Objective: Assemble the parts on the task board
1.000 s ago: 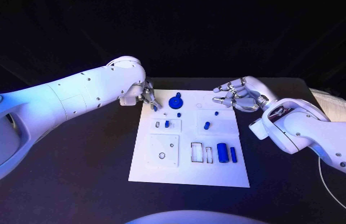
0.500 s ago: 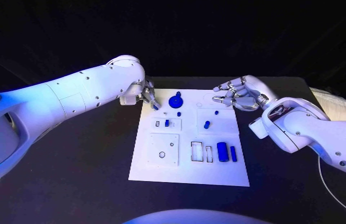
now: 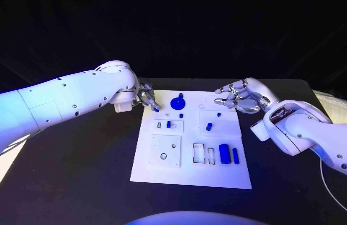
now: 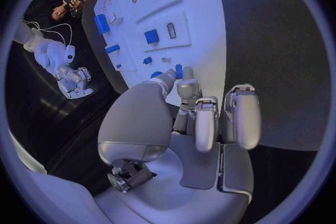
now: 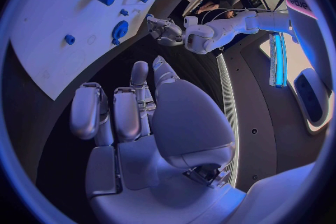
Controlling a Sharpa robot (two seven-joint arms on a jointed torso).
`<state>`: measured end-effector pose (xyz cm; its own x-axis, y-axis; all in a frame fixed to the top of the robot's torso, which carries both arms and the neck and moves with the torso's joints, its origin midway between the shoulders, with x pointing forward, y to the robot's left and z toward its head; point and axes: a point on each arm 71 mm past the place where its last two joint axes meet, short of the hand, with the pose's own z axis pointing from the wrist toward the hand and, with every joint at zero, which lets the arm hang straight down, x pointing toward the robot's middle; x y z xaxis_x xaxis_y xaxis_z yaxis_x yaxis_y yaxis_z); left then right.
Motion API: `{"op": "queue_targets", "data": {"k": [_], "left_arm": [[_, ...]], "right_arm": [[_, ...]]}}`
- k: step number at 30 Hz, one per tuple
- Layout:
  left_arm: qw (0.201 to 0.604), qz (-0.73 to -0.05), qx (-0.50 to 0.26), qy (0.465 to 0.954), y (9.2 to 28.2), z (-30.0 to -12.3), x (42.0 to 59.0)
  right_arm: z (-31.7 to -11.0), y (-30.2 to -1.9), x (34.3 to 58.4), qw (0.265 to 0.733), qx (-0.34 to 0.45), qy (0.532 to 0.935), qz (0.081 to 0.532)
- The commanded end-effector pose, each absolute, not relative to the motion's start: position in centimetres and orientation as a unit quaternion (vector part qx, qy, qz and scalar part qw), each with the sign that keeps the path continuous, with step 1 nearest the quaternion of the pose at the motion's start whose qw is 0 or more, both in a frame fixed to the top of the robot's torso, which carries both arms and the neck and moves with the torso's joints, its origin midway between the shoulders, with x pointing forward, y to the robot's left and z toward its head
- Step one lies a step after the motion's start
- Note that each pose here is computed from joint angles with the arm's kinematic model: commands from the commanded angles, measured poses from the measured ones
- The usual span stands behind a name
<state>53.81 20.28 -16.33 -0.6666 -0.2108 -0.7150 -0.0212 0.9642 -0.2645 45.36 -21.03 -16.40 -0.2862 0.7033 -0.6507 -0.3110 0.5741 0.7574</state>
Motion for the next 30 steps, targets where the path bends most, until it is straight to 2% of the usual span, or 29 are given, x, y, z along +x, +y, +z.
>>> {"op": "queue_targets", "data": {"k": [1, 6, 10, 16, 30], "left_arm": [[0.432, -0.148, -0.088, 0.885, 19.8, -16.0, 53.0], [0.465, -0.153, -0.062, 0.87, 19.5, -16.5, 51.5], [0.475, -0.159, -0.05, 0.864, 19.2, -17.0, 50.5], [0.466, -0.157, -0.039, 0.87, 19.1, -17.9, 49.4], [0.435, -0.138, -0.021, 0.89, 19.1, -19.0, 48.8]], "right_arm": [[-16.6, -21.0, 45.3, 0.574, 0.141, 0.677, 0.439], [-16.8, -21.0, 45.3, 0.572, 0.142, 0.679, 0.438], [-16.9, -20.9, 45.2, 0.571, 0.142, 0.68, 0.438], [-17.1, -21.0, 45.2, 0.57, 0.143, 0.681, 0.437], [-17.1, -20.9, 45.2, 0.569, 0.143, 0.681, 0.438]]}}
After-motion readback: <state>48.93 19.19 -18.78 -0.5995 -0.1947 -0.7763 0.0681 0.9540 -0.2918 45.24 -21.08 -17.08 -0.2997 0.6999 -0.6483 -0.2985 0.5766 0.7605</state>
